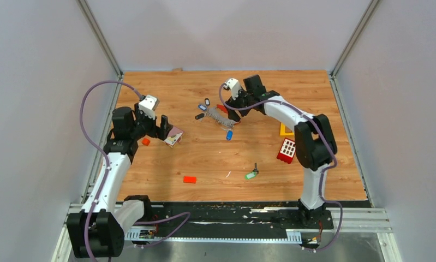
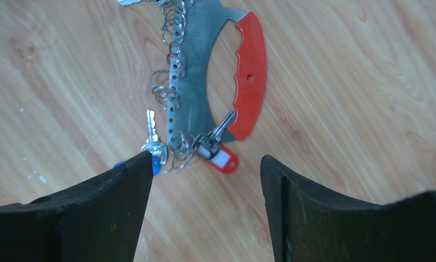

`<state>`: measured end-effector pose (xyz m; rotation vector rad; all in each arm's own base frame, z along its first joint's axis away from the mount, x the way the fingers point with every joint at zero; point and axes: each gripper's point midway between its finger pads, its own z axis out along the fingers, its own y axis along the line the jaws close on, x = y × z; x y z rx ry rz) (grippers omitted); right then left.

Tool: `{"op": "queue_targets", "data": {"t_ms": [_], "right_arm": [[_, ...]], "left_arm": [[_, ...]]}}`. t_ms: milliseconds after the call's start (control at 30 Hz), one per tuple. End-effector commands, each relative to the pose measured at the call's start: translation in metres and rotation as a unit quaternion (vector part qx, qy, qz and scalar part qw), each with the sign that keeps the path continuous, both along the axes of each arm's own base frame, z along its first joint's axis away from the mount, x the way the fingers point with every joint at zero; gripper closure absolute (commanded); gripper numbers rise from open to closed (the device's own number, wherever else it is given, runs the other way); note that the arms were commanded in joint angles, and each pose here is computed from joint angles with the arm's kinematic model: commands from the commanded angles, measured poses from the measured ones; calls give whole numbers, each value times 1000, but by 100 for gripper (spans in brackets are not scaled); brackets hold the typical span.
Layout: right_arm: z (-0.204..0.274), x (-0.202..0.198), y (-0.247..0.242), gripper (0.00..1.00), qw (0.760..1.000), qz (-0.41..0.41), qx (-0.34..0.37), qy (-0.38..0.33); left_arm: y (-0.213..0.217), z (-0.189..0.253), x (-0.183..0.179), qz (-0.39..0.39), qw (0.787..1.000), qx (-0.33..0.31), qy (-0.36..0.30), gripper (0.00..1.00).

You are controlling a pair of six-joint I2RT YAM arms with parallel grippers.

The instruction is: Put the keys on the keyring

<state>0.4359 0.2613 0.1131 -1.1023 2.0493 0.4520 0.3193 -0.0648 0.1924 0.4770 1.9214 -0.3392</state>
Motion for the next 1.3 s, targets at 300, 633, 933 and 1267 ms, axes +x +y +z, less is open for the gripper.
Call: {"op": "queue_targets", "data": {"t_ms": [300,633,933,1267], "right_arm": [[-53,9,61,49,990,125,-48,34],[-73,2,65,58,981,178,-72,30],[-80,-1,66,71,977,194,-80,24],[-70,-6,73,94,973,221,-71,18]], "left_arm": [[-9,2,4,-35,999,6,-2,8],[-10,-1,3,-44,999,10,1,9],[-11,-4,3,-49,999,12,4,9],[-12,-3,2,-52,999,13,3,9]]}}
